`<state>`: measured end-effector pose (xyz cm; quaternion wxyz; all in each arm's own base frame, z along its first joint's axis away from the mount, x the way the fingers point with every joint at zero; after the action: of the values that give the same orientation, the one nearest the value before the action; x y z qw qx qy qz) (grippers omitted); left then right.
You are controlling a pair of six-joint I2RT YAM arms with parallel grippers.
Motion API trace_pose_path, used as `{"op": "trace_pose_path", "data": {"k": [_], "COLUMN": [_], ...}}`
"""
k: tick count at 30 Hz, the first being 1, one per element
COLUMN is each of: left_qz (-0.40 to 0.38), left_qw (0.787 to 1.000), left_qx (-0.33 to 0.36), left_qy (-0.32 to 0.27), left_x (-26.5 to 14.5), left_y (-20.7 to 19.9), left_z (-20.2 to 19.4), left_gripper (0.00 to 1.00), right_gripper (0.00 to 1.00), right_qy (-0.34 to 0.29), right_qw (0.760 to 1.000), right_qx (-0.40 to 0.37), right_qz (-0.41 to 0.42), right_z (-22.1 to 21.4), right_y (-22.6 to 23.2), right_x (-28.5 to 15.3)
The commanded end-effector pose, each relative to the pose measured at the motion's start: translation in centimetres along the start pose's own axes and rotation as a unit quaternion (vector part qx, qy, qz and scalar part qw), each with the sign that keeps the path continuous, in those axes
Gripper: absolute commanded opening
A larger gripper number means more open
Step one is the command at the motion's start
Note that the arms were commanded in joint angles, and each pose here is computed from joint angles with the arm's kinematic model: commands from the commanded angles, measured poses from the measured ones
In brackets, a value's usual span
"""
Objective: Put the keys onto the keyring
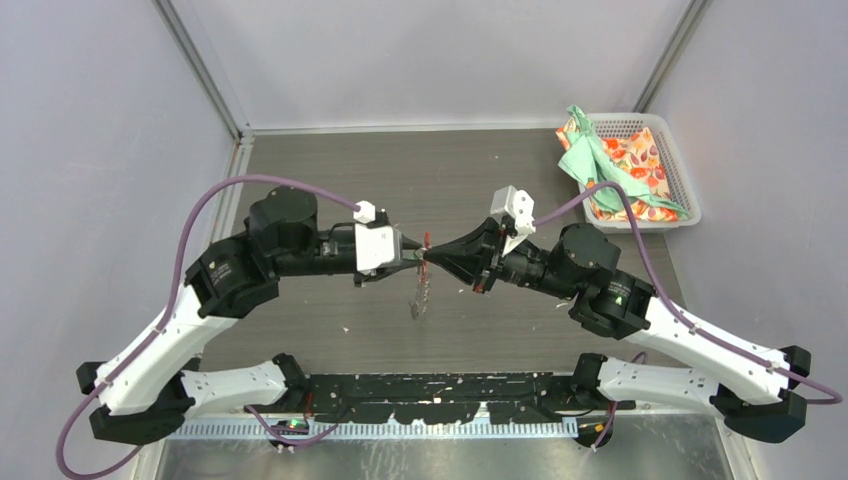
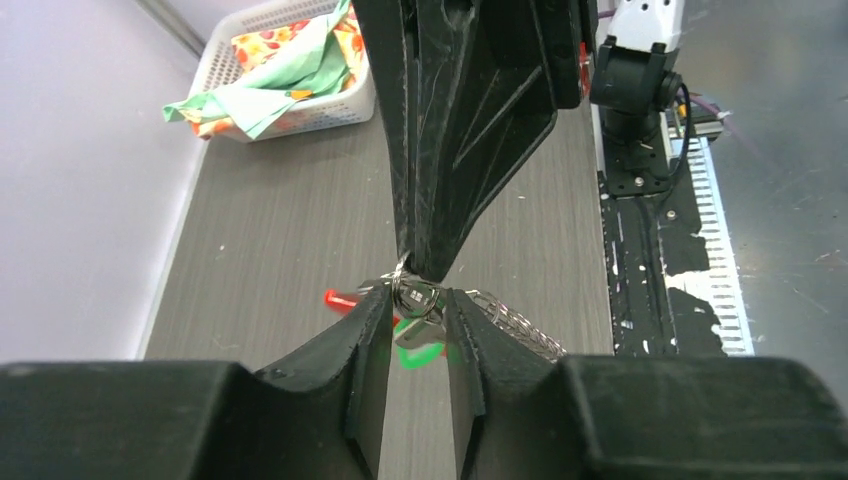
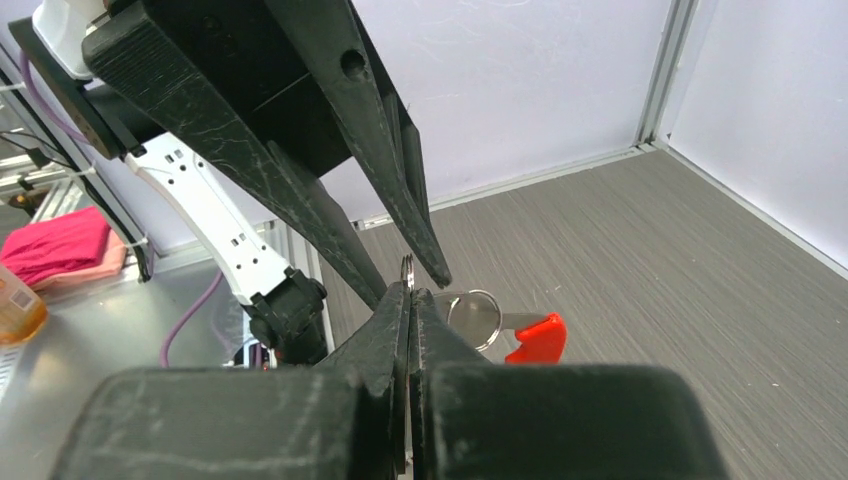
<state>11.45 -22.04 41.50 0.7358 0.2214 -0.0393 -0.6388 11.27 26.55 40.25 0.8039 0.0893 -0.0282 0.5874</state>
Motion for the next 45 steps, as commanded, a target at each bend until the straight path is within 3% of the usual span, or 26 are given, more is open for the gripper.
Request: {"op": "trace_pose_path", "data": {"k": [1,8,14,18,21,25,32,45], "left_qz": [-0.038,-0.045,-0.033,-0.059,-0.091,-0.112,-0.127,-0.142], "left_qw": [0.999,0.997,0.999,0.998,0.995,0.993,0.991,0.989], "left_qx": [-0.029,-0.049,-0.03,0.002,0.03,0.039,0.037,0.031], "left_qy": [-0.025,-0.028,-0.027,0.006,0.026,0.02,-0.002,-0.017], "left_x": [-0.1,-0.6,-0.6,-0.4,-0.3,0.1,0.5,-0.1], "left_y": [-0.4,-0.1,0.2,-0.1,-0.6,-0.7,-0.5,-1.4], "left_z": [1.6,1.5,0.9,-0.5,-1.3,-1.0,0.2,0.5], "left_gripper": [0.25,0.01,0.0,0.0,0.0,0.0,0.0,0.0], "right_gripper": [0.01,0.01,0.01,0.36,0.48,0.47,0.37,0.31], "right_qy": [-0.037,-0.024,0.001,0.079,0.158,0.234,0.289,0.285], "right_qw": [0.999,0.999,0.999,0.997,0.987,0.97,0.953,0.955], "right_qx": [-0.021,-0.027,-0.023,-0.016,-0.026,-0.032,-0.019,-0.025], "right_qz": [0.02,0.021,0.027,0.023,0.029,0.052,0.09,0.077], "right_z": [3.1,2.8,2.3,2.2,1.8,1.9,2.1,1.7], "right_y": [0.7,0.7,0.9,1.0,1.1,1.5,2.1,1.4], "right_x": [-0.2,-0.4,-0.4,-1.3,-2.2,-2.3,-1.3,0.3]}}
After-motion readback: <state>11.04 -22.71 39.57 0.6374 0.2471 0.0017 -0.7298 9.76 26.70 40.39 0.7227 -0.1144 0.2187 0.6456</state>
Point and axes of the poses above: each gripper's point midway between its finger pads, its own x axis out along the fingers, its own y axis along the line the jaws close on, z = x × y, the point moved 5 cm from there along -x, back along the fingers, and after that the axes turned 1 degree about x, right-handed, at the moved point
